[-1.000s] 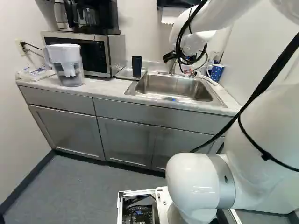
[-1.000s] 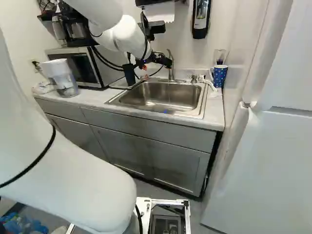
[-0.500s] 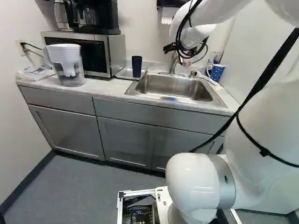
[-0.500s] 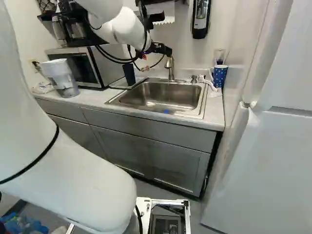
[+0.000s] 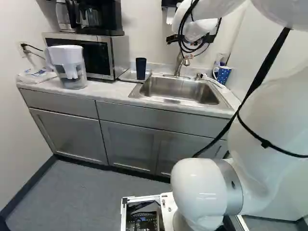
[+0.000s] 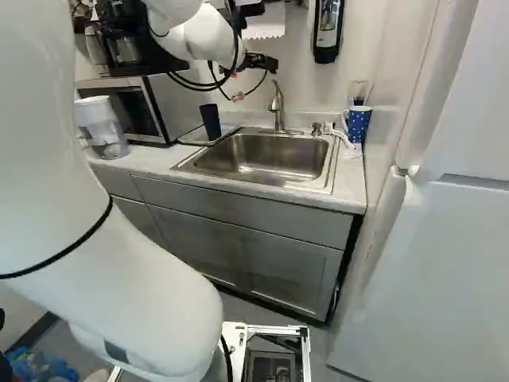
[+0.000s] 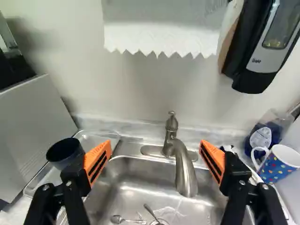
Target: Rinse the cup and place it in the tray
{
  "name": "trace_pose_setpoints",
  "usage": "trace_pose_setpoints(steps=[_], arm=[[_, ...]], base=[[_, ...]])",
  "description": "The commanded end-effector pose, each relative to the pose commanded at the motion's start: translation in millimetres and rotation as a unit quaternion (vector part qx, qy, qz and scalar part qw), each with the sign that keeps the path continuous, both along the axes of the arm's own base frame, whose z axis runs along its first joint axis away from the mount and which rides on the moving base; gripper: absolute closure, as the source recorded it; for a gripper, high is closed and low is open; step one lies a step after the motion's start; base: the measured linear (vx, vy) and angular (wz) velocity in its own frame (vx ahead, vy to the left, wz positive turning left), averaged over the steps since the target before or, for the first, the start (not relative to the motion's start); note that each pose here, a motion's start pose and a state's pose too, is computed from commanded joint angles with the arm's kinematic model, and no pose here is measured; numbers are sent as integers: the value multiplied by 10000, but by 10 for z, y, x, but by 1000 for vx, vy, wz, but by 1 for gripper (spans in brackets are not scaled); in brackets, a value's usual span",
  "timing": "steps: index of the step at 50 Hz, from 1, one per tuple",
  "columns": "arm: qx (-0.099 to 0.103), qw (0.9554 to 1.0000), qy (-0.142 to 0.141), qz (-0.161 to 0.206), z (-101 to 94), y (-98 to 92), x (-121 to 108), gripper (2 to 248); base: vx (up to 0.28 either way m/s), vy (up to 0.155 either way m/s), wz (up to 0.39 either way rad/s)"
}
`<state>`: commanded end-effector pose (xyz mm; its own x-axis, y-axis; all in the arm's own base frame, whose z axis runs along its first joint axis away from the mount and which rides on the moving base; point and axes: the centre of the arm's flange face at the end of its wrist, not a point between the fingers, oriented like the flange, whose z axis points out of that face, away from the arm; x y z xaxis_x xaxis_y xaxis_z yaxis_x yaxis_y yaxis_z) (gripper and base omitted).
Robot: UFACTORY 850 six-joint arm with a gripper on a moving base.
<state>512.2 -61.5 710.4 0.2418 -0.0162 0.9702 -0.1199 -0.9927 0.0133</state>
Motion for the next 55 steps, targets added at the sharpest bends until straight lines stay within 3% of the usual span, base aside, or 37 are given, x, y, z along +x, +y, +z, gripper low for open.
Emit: trace_pose_setpoints(steps=[15,55], arm=[[-44,9992,-376,98,208,84,236,3],[-57,9982,-548,222,211,173,926,3]], base=[[0,0,0],[0,0,0]])
